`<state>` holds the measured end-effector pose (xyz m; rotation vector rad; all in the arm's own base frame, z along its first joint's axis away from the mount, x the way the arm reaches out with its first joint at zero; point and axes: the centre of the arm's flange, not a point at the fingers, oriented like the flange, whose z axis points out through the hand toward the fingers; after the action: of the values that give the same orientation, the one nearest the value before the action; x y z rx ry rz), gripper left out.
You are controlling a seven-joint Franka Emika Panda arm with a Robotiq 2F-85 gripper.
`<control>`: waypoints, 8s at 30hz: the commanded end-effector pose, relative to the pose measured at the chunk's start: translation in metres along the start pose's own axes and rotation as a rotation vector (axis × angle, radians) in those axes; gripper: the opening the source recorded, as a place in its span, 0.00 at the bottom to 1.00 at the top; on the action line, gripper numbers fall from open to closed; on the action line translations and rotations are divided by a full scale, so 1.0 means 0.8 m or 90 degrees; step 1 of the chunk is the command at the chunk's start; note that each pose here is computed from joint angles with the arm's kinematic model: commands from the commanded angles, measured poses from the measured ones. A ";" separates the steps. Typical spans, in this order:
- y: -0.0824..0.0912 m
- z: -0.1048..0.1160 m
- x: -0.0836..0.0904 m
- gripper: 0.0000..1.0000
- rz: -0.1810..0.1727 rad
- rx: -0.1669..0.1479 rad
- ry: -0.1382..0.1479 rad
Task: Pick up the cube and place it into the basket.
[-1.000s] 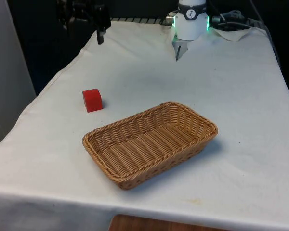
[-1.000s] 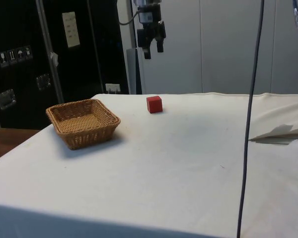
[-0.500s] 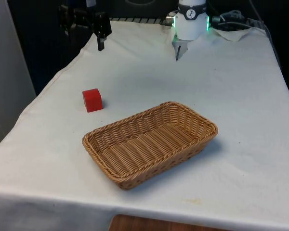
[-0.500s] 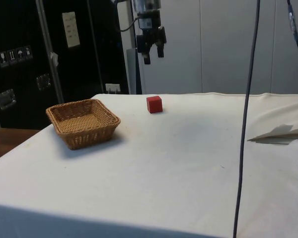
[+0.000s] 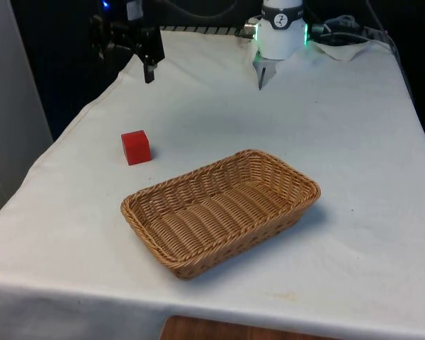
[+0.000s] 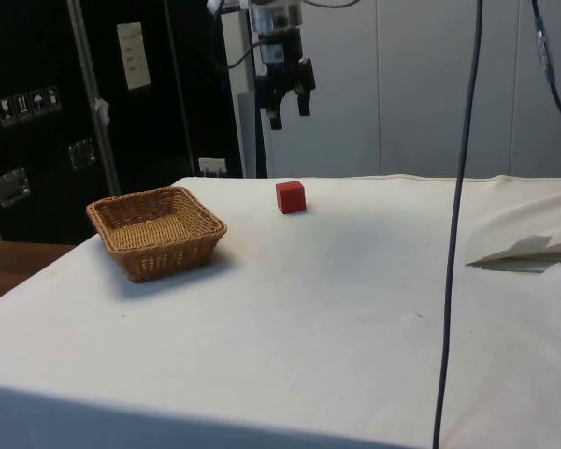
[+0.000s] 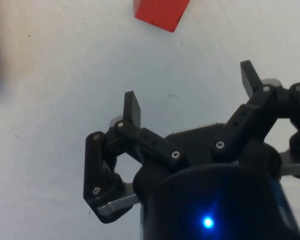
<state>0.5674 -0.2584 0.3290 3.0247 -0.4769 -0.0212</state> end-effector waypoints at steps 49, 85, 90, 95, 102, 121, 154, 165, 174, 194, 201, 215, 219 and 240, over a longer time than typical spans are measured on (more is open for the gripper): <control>-0.008 0.041 0.000 1.00 0.165 0.005 0.017; -0.023 0.094 0.009 1.00 0.286 -0.023 0.038; -0.025 0.103 0.011 1.00 0.307 -0.031 0.042; -0.026 0.112 0.013 1.00 0.326 -0.037 0.046; -0.025 0.122 0.013 1.00 0.350 -0.043 0.052; -0.021 0.151 0.014 1.00 0.418 -0.060 0.073; -0.033 0.177 0.015 1.00 0.510 -0.047 0.098; -0.035 0.182 0.015 1.00 0.535 -0.025 0.104; -0.032 0.194 0.008 1.00 0.550 -0.022 0.111; -0.030 0.195 0.005 1.00 0.554 -0.029 0.116; -0.029 0.197 0.000 1.00 0.552 -0.028 0.111; -0.029 0.197 -0.003 0.96 0.548 -0.026 0.111; -0.028 0.198 -0.003 0.59 0.549 -0.026 0.110; -0.025 0.176 0.000 0.00 0.548 -0.031 0.116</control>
<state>0.5720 -0.2511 0.1832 2.4867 -1.6468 0.2836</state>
